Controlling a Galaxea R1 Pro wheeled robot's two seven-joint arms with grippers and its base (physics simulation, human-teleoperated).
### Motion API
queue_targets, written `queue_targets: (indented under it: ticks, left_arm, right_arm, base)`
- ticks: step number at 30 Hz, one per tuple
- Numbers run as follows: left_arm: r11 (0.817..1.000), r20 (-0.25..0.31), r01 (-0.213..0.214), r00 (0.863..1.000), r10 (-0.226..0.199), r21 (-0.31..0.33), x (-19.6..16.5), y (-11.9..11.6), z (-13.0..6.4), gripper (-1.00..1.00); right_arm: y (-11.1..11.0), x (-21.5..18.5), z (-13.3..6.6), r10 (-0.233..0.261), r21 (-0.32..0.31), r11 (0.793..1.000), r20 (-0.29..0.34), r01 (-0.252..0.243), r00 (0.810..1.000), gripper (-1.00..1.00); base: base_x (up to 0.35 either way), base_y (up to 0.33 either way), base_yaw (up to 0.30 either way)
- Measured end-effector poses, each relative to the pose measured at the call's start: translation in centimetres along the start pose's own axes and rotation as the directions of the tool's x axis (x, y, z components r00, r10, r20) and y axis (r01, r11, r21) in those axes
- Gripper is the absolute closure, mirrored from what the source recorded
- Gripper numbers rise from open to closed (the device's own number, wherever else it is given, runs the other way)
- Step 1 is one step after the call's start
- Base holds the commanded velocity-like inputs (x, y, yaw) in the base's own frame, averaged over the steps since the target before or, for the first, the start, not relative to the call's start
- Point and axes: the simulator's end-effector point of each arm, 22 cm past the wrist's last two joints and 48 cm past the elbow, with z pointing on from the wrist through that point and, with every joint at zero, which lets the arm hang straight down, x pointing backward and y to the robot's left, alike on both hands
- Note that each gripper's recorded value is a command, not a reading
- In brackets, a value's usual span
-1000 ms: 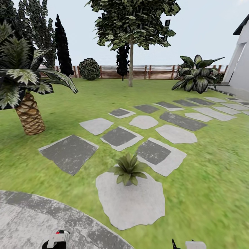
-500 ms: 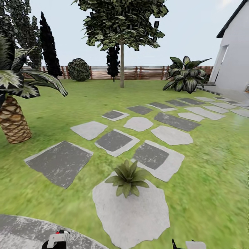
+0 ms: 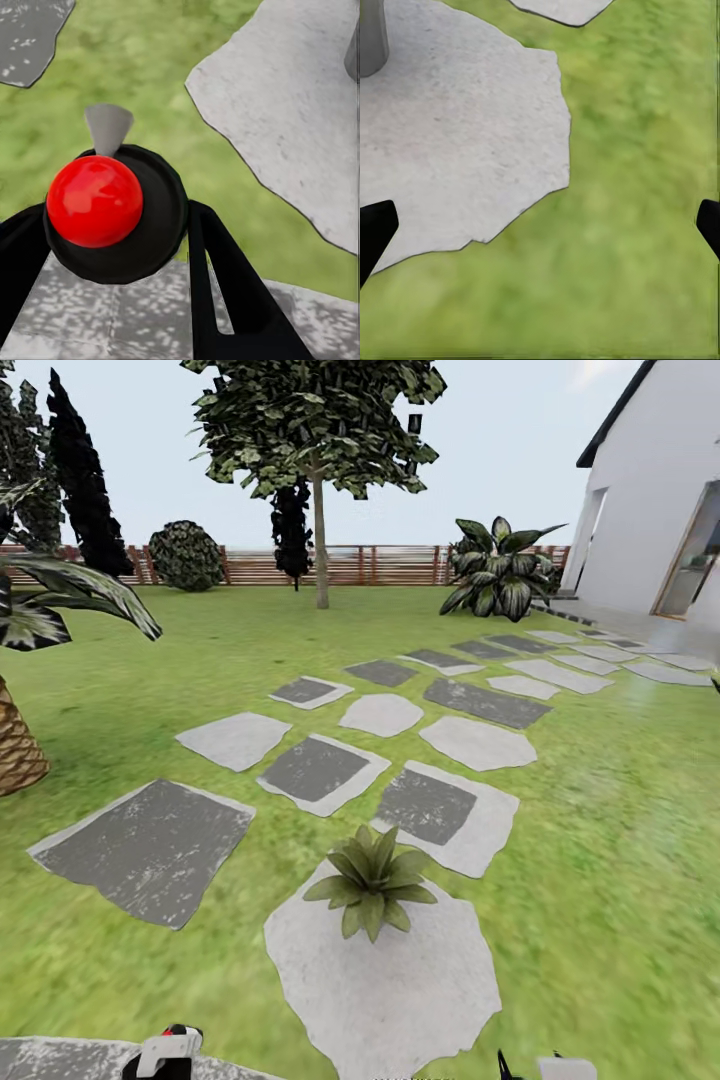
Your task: Pick up the pesticide atomizer in the garden and spray insectifuge to fully cover both potted plants in the garden.
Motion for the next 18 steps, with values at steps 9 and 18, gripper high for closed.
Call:
queue_targets:
  ticks: [9, 18]
  left_arm:
    - [0.98, -0.015, -0.15, 0.988, 0.153, 0.131, -0.7, -2.1, 0.6, 1.0]
    - [0.738, 0.067, -0.416, 0.889, 0.452, 0.531, -7.7, -9.7, 2.7, 1.0]
  right_arm:
    - [0.2, -1.6, 0.6, -0.01, -0.015, 1.0, 0.037, 0.011, 0.999, -1.0]
    - [4.7, -10.8, 2.6, -0.263, -0.151, 0.938, 0.273, 0.312, 0.925, -1.0]
  base:
    - [0.0, 0.006, -0.102]
    - [0.0, 0.0, -0.002]
